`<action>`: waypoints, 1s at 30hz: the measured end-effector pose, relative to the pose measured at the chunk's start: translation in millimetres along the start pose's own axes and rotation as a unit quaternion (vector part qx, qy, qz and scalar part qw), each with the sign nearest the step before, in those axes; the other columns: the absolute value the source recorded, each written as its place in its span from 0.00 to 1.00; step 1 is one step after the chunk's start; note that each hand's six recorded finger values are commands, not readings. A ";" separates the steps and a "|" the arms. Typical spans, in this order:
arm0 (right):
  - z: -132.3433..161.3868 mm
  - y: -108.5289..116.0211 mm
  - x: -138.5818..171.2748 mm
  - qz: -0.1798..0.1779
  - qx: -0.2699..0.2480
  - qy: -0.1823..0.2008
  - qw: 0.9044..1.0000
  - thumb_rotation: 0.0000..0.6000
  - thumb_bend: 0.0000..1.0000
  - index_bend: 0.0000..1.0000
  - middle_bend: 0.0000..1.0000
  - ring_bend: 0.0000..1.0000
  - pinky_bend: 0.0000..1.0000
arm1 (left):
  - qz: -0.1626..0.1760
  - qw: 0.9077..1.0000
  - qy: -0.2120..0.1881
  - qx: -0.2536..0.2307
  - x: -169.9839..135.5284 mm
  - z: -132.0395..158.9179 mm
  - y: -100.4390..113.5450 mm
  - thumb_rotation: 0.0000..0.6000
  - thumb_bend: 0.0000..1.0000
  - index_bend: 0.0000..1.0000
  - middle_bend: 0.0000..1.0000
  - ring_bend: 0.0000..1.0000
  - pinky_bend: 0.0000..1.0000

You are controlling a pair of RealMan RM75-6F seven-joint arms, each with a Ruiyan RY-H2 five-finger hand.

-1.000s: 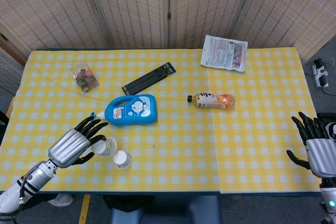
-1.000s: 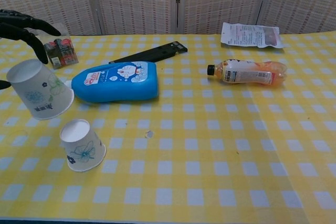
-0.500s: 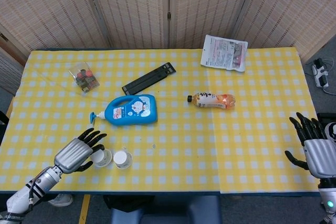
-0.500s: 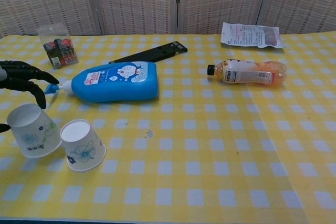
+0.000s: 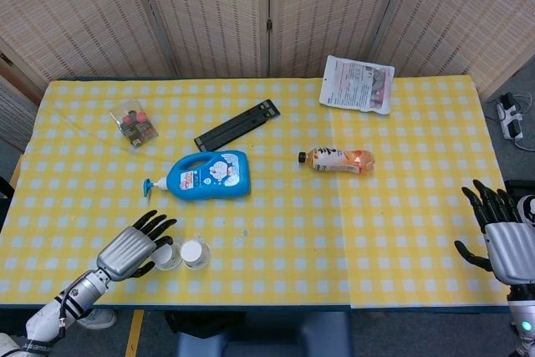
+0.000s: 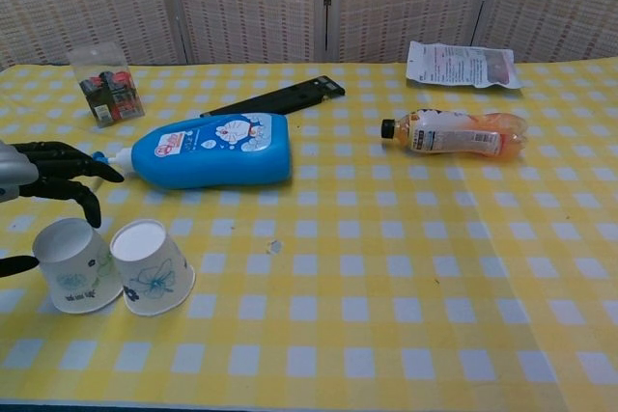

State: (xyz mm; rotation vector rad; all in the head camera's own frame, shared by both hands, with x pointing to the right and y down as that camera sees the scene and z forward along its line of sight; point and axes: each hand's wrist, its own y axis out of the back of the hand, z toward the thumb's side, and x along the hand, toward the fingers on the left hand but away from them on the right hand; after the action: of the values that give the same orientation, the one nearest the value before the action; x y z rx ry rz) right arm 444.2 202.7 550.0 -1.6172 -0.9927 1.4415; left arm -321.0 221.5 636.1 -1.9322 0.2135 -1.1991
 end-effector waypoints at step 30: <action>-4.0 0.1 -0.1 0.002 -0.001 -0.006 1.000 1.00 0.29 0.00 0.00 0.07 0.00 | 0.018 1.000 0.004 -0.026 -3.4 2.0 18.6 1.00 0.46 0.18 0.11 0.08 0.03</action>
State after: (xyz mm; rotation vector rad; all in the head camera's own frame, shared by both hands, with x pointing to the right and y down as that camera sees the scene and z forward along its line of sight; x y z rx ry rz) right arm 448.1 202.4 550.3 -1.6144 -0.9973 1.4543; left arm -316.3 212.5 620.0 -1.9601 0.2840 -1.1882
